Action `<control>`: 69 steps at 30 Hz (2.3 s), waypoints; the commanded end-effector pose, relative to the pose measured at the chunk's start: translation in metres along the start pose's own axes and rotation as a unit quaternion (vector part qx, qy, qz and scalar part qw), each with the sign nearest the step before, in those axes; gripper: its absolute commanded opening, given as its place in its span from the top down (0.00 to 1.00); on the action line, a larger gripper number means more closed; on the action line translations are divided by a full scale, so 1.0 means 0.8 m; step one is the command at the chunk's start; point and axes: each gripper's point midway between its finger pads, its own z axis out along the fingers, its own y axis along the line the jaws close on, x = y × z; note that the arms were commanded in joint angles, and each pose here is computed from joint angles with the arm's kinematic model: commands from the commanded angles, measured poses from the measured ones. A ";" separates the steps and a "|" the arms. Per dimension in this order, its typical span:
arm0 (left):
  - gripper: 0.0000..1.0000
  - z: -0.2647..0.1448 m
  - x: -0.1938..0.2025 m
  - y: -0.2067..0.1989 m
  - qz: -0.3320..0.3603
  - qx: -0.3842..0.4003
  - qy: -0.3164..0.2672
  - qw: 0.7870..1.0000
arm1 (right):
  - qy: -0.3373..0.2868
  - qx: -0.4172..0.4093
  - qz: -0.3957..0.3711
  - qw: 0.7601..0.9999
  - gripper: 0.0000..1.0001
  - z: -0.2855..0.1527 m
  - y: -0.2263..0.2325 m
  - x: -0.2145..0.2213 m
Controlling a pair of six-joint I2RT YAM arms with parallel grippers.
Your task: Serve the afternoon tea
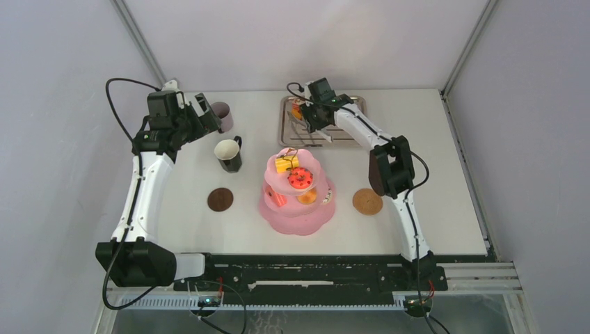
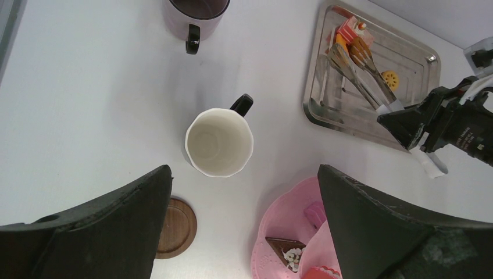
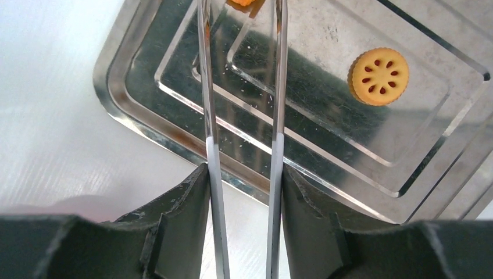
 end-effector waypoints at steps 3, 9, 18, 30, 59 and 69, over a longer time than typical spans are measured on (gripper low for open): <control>0.00 -0.023 -0.032 -0.012 0.014 0.013 -0.042 0.999 | -0.031 0.010 0.001 0.999 0.51 -0.004 -0.003 -0.029; 0.00 -0.024 -0.031 -0.012 0.017 0.012 -0.041 0.999 | -0.035 -0.005 0.005 0.999 0.63 -0.020 0.000 -0.031; 0.00 -0.018 -0.025 -0.011 0.023 0.014 -0.032 0.999 | -0.044 -0.030 0.037 0.998 0.72 -0.082 -0.005 -0.022; 0.00 -0.018 -0.015 -0.029 0.024 0.062 -0.024 0.997 | -0.044 -0.026 0.120 0.992 0.75 -0.136 -0.015 0.025; 0.00 -0.072 0.029 -0.039 0.042 0.124 -0.028 0.991 | -0.025 0.060 0.165 0.984 0.74 -0.327 0.011 0.220; 0.00 -0.085 0.033 -0.038 0.043 0.127 -0.040 0.990 | 0.011 0.017 0.158 0.987 0.74 -0.373 0.074 0.286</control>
